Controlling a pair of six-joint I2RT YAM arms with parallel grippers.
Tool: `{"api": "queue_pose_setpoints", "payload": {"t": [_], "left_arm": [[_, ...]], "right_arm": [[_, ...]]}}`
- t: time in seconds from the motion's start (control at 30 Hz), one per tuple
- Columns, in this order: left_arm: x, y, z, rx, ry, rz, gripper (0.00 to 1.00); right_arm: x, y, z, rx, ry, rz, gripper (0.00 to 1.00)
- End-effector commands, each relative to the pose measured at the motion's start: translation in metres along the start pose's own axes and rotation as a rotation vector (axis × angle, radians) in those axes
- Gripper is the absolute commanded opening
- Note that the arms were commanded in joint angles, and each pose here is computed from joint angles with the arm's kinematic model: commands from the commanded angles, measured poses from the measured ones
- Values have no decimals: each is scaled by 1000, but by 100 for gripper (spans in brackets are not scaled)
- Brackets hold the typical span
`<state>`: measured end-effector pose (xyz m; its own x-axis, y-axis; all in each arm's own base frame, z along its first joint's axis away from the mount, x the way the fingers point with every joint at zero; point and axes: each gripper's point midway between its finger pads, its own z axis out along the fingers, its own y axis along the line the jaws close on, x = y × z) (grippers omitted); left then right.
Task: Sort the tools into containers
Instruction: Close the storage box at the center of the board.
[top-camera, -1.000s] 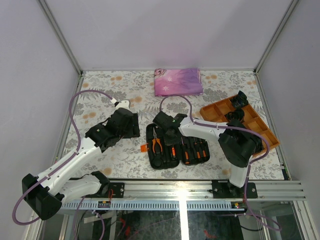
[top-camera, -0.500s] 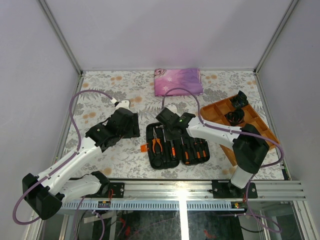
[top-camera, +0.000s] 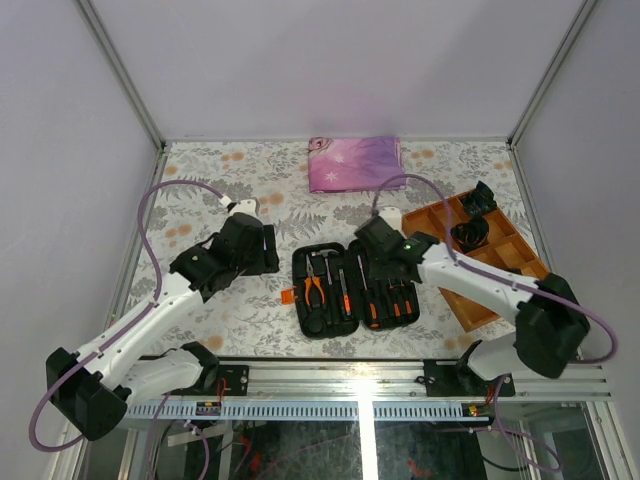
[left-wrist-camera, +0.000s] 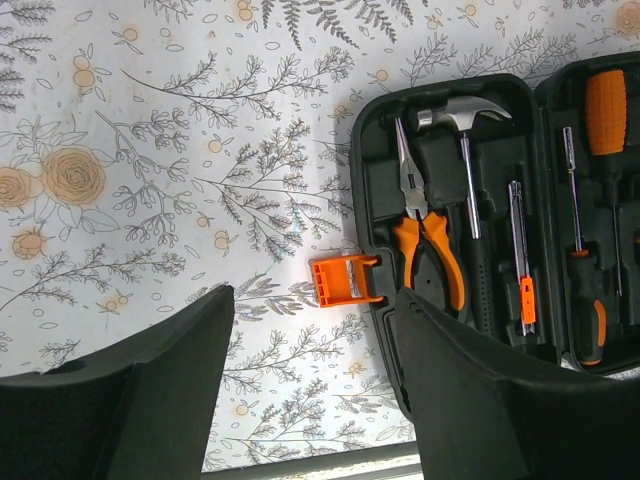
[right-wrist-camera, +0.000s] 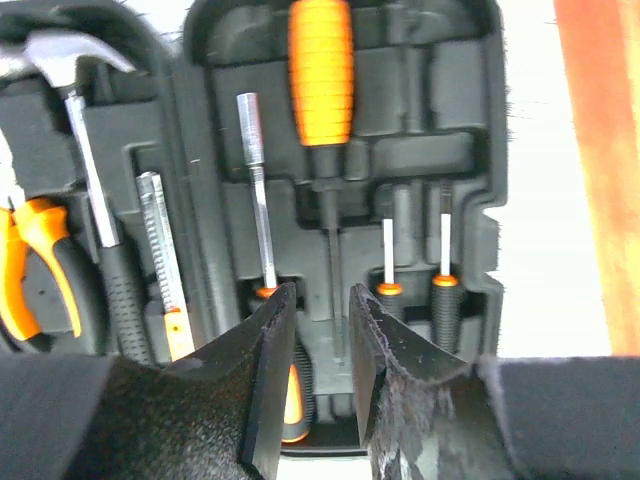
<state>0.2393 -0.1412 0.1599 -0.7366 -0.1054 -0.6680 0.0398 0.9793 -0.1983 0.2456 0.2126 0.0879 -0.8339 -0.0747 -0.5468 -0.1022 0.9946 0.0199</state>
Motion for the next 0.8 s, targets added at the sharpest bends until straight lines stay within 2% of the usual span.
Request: {"api": "queue_pose_setpoints", "payload": {"t": [0.0, 0.23, 0.37, 0.5, 0.63, 0.77], "left_arm": [[-5, -10, 2, 71, -15, -17, 64], [26, -22, 22, 119, 84, -132, 62], [39, -36, 35, 189, 111, -189, 61], [41, -36, 45, 182, 109, -204, 61], [39, -36, 48, 174, 99, -207, 59], [42, -36, 52, 179, 98, -214, 56]], "right_arm": [[-6, -35, -4, -7, -63, 121, 36], [14, -87, 7, -14, -38, 303, 36], [19, -107, 12, 23, -31, 344, 36], [21, -132, 19, 111, -32, 354, 35], [24, -129, 37, 52, 32, 371, 32], [25, -123, 51, -23, 82, 372, 25]]}}
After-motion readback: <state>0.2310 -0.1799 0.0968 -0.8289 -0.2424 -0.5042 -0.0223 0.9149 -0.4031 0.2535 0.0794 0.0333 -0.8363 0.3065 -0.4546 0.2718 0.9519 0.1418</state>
